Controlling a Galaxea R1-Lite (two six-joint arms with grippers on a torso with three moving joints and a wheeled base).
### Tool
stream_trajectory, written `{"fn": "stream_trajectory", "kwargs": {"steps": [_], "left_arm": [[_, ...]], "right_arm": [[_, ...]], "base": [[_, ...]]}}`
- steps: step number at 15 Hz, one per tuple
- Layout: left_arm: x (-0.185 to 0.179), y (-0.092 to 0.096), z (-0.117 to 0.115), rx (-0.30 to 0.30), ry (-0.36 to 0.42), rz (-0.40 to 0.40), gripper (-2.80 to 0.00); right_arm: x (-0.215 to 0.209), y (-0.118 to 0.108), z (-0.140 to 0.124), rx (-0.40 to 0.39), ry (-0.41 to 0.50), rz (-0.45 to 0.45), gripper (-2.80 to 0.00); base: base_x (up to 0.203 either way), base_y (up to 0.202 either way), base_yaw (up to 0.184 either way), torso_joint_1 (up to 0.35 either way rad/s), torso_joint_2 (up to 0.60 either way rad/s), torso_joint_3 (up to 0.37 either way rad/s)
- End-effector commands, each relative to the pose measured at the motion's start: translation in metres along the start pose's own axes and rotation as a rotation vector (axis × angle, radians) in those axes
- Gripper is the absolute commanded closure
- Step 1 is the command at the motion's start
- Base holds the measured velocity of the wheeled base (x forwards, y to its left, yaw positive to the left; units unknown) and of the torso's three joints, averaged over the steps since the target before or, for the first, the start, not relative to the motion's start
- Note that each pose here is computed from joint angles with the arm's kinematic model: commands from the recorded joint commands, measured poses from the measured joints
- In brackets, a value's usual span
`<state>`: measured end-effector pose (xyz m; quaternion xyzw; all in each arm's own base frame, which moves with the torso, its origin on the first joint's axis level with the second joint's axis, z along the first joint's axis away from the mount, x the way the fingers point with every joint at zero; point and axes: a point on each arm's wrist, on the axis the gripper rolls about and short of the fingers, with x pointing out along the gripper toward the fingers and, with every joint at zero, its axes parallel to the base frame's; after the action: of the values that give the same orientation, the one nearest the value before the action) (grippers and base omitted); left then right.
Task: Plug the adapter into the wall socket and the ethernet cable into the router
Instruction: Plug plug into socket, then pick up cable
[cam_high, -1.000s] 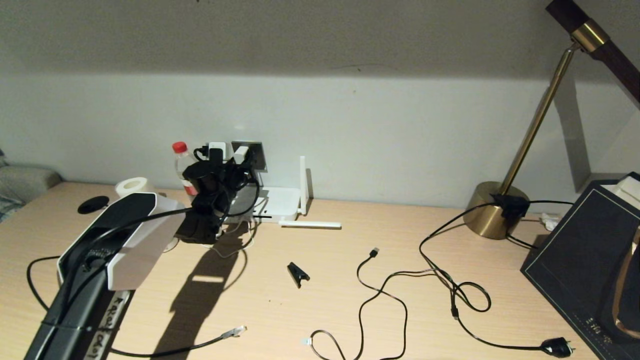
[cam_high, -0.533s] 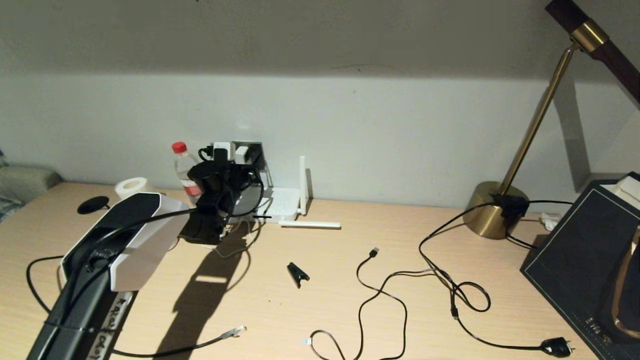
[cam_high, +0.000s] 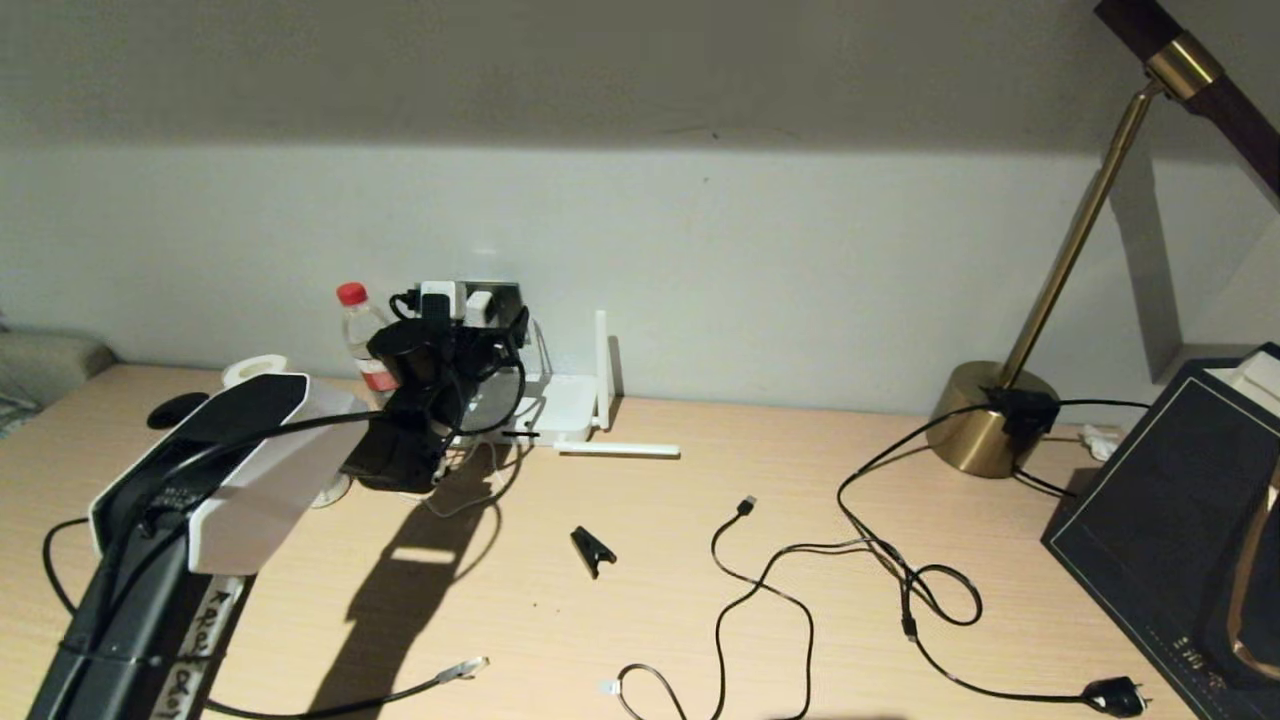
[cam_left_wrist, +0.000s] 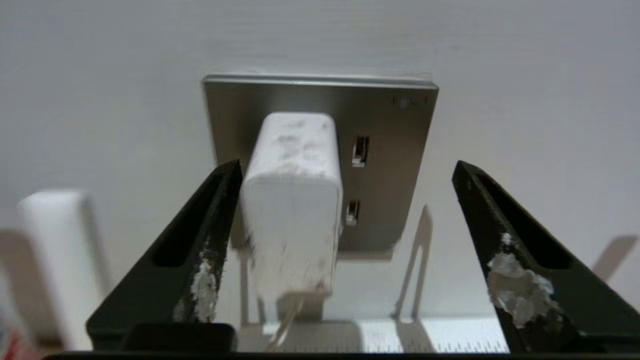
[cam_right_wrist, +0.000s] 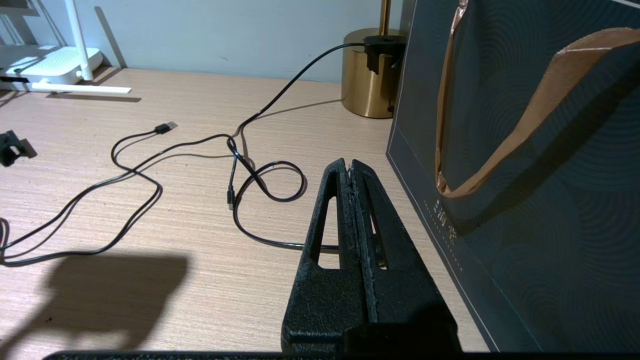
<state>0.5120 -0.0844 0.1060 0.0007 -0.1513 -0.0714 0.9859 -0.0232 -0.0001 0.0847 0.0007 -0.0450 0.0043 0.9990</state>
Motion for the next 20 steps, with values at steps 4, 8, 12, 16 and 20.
{"fn": "stream_trajectory", "kwargs": {"steps": [4,8,12,16,20], "left_arm": [[-0.022,0.000,0.039,-0.002,-0.016,0.003,-2.80],[-0.033,0.001,0.055,-0.002,-0.005,0.005,-2.80],[-0.047,0.001,0.080,-0.002,-0.010,0.003,-2.80],[-0.067,0.003,0.140,-0.002,-0.093,0.003,-2.80],[-0.118,0.007,0.223,0.021,-0.186,0.007,-2.80]], "right_arm": [[0.002,0.000,-0.010,0.000,0.036,0.001,0.00],[0.002,0.000,-0.010,0.000,0.036,0.001,0.00],[0.002,0.000,-0.010,0.000,0.036,0.001,0.00],[0.002,0.000,-0.010,0.000,0.036,0.001,0.00],[0.002,0.000,-0.010,0.000,0.036,0.001,0.00]], "base": [[0.000,0.000,0.000,0.000,0.00,0.000],[0.000,0.000,0.000,0.000,0.00,0.000],[0.000,0.000,0.000,0.000,0.00,0.000],[0.000,0.000,0.000,0.000,0.00,0.000],[0.000,0.000,0.000,0.000,0.00,0.000]]}}
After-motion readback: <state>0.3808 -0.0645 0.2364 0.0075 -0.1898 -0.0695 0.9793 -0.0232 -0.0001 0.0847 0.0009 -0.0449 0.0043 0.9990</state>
